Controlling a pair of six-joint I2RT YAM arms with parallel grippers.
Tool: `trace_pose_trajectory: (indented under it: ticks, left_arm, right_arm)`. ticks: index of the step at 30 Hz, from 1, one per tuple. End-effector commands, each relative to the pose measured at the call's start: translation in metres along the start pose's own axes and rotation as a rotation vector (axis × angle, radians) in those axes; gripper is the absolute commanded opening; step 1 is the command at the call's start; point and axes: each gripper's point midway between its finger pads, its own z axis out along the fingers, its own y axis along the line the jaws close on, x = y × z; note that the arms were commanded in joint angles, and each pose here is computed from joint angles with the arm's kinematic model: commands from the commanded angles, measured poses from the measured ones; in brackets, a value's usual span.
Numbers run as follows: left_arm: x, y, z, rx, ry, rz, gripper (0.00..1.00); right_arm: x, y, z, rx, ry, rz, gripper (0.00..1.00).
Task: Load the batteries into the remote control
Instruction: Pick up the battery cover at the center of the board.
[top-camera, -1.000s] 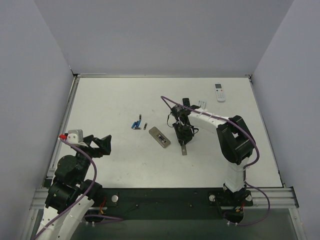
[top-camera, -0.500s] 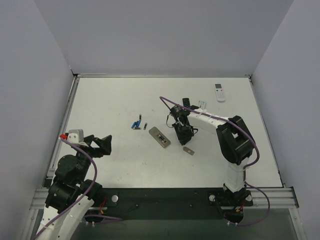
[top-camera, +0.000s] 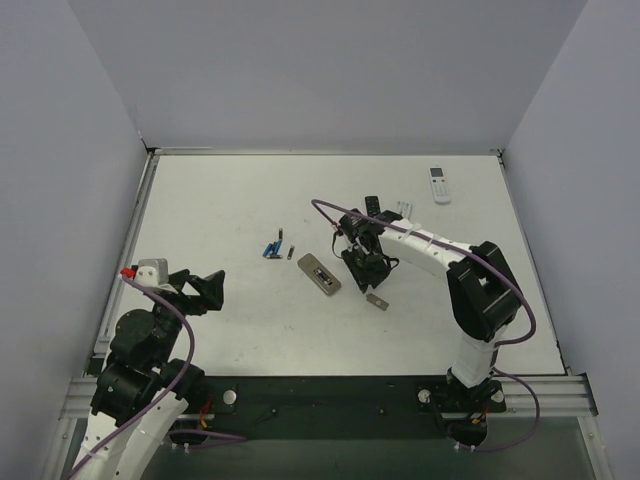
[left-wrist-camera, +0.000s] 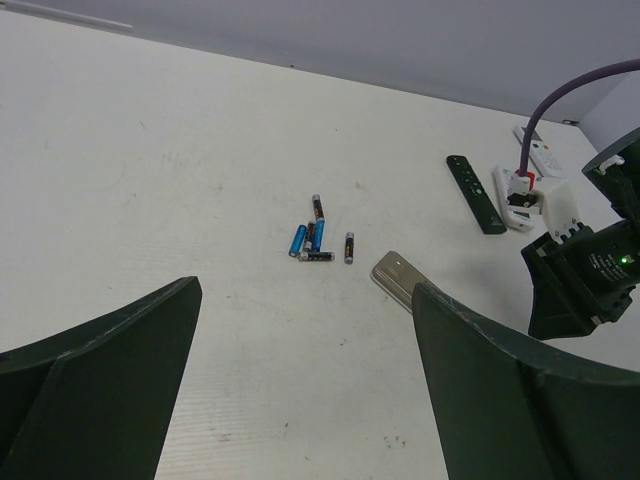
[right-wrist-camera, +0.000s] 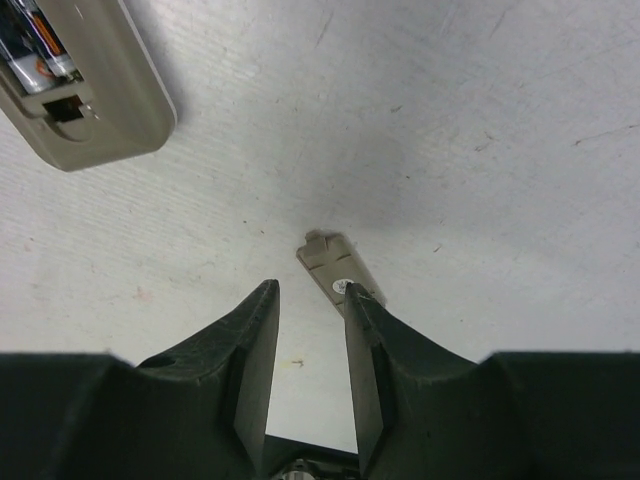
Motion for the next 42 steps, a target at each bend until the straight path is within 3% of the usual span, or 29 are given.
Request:
trace_pose_trajectory:
  ticks: [1, 18, 28, 37, 42]
  left_arm:
    - [-0.007, -0.004, 0.003, 0.019, -0.026, 0.008, 0.97]
    - [-0.005, -0.004, 0.003, 0.021, -0.021, 0.01, 0.97]
    - [-0.005, -0.005, 0.004, 0.022, -0.02, 0.012, 0.97]
    - [-0.004, -0.007, 0.004, 0.034, -0.013, 0.014, 0.97]
    - [-0.003, -0.016, 0.006, 0.088, -0.01, 0.021, 0.97]
  right_arm:
    - [0.021, -0.004, -0.003, 0.037, 0.115, -0.099, 0.29]
    - [0.017, -0.005, 0.016, 0.071, 0.182, -0.188, 0.28]
    - [0.022, -0.006, 0.025, 0.078, 0.216, -0.198, 0.21]
    - [0.018, -0.003, 0.017, 0.066, 0.185, -0.191, 0.01]
    - [0.004, 0.006, -0.007, 0.015, 0.075, -0.162, 0.0]
